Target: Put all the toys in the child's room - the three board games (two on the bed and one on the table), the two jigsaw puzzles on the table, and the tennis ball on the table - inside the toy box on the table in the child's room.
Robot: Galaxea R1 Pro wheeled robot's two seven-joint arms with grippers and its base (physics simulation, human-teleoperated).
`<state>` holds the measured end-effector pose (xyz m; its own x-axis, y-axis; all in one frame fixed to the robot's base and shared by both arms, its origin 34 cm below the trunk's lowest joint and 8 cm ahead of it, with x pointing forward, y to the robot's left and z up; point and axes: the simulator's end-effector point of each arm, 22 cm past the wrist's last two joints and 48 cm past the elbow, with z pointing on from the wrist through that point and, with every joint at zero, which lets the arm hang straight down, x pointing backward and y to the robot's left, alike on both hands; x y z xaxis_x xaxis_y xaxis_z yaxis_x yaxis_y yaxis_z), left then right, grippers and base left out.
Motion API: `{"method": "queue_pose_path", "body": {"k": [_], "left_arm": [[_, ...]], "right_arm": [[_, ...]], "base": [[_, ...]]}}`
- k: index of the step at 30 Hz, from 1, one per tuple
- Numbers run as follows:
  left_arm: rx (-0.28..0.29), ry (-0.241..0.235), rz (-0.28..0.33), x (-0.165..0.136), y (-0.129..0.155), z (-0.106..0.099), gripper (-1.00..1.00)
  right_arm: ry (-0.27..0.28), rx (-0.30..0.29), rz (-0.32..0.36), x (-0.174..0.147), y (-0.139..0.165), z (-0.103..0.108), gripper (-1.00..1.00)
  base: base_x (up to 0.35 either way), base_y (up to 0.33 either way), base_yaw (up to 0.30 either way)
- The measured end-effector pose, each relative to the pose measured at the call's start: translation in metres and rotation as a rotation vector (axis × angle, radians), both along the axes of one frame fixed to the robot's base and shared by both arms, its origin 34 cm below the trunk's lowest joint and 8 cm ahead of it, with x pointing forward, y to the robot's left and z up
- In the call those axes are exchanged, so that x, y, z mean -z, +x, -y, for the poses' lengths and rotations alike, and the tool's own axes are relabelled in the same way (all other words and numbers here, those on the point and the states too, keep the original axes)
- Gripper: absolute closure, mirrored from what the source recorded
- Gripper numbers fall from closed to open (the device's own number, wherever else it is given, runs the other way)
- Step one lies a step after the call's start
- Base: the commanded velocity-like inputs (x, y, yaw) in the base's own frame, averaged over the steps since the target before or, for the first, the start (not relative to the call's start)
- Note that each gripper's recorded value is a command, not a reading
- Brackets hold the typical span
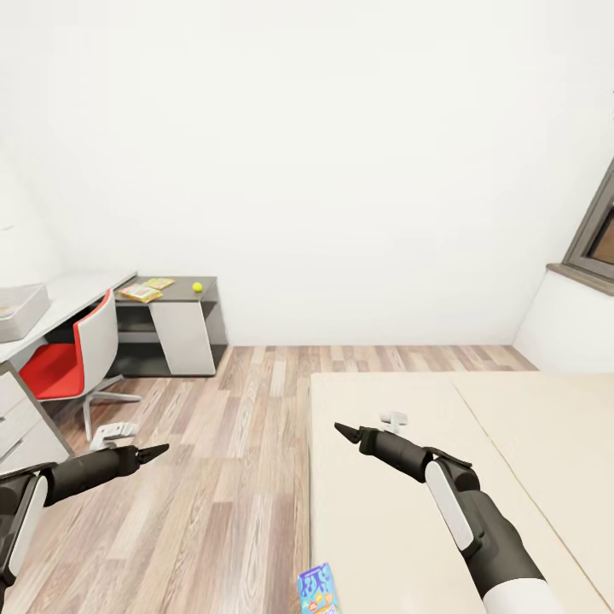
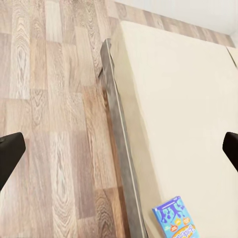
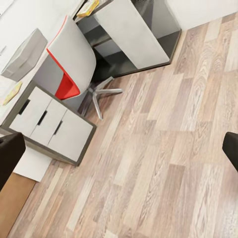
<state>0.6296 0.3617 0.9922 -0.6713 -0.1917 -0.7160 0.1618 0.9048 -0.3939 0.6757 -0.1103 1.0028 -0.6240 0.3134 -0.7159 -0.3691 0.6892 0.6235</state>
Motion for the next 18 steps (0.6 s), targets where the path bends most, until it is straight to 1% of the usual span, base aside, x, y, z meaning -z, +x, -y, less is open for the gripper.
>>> {"method": "queue_pose_path", "body": {"k": [18], "left_arm": [[0.002,-0.001,0.029,-0.015,0.0,0.001,-1.0]], "right_arm": [[-0.001,0.001,0.029,-0.017,0.0,0.001,-1.0]], "base": [[0.0,0.0,0.0]]}}
